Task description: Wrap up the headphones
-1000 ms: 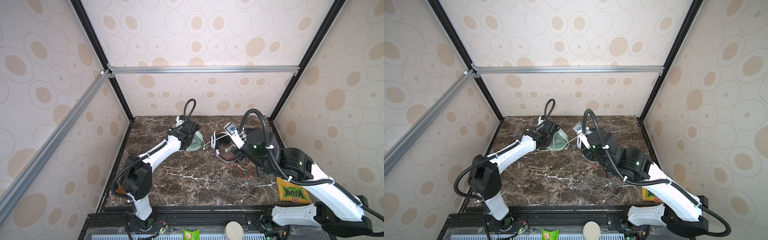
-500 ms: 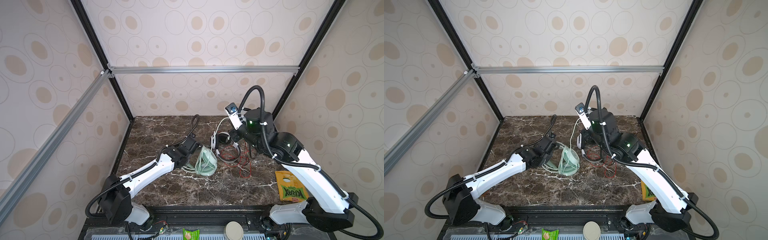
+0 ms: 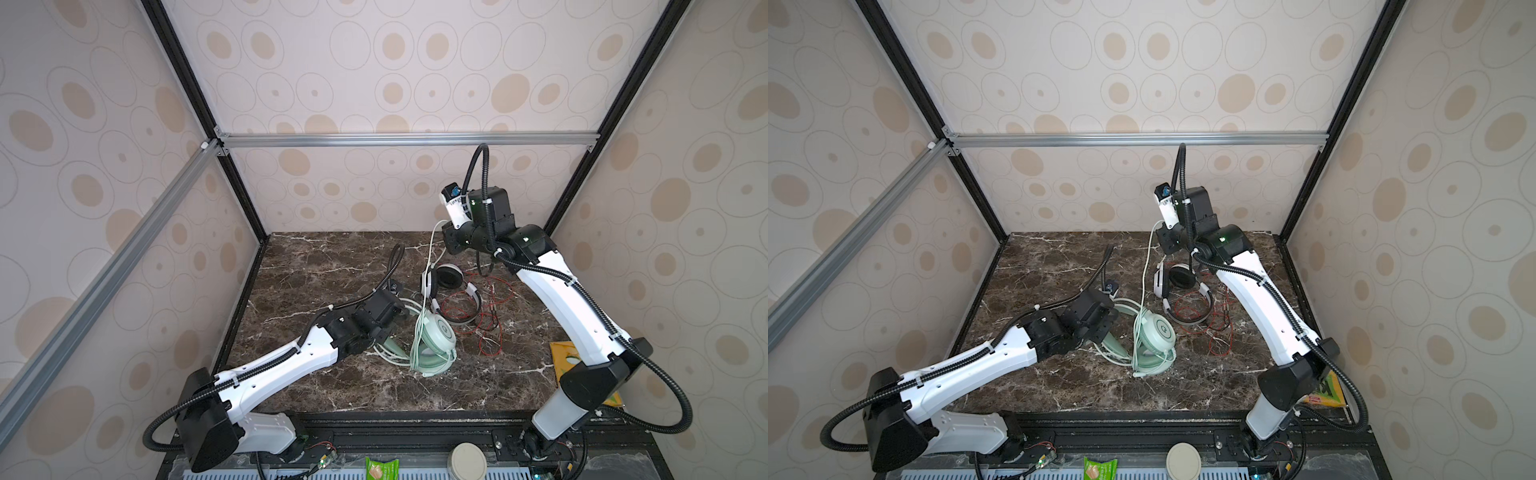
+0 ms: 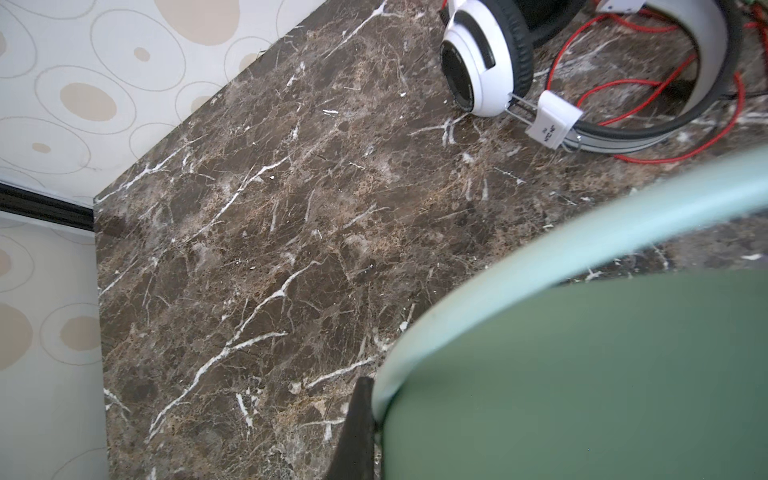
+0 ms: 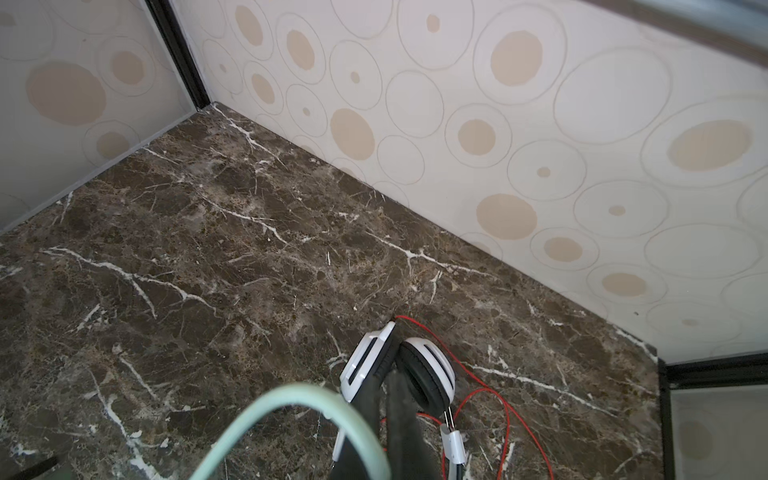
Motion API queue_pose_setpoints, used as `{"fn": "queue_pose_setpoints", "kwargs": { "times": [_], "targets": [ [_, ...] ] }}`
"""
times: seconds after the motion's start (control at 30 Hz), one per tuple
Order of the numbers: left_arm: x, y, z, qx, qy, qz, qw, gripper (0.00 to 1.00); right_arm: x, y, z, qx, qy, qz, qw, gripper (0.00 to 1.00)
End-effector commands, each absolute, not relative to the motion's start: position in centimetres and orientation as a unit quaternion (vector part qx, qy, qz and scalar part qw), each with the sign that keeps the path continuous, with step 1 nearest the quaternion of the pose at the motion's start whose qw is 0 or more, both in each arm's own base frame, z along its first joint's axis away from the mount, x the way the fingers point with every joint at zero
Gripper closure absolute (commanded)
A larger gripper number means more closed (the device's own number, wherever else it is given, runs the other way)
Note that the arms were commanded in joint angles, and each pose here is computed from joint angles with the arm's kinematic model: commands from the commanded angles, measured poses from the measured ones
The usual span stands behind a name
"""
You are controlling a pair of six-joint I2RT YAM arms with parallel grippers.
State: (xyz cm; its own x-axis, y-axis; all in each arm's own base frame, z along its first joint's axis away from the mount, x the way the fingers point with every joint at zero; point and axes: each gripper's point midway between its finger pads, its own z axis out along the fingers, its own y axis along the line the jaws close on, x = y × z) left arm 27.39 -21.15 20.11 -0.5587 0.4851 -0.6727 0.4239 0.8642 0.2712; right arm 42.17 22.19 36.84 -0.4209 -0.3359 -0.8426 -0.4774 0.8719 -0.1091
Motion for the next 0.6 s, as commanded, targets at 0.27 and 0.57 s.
{"fn": "queue_pose_setpoints", "kwargs": {
  "times": [0.27, 0.57],
  "targets": [
    [24.9, -22.8, 27.3, 0.211, 0.858, -0.160, 0.439, 1.00, 41.7, 27.4, 31.3, -0.276, 0.833, 0.288, 0.382, 1.00],
    [28.1, -19.9, 35.8, 0.143, 0.844, -0.209, 0.473, 1.00, 37.6, 30.0, 30.7, -0.322, 0.783, 0.411, 0.338, 0.52]
  ]
}}
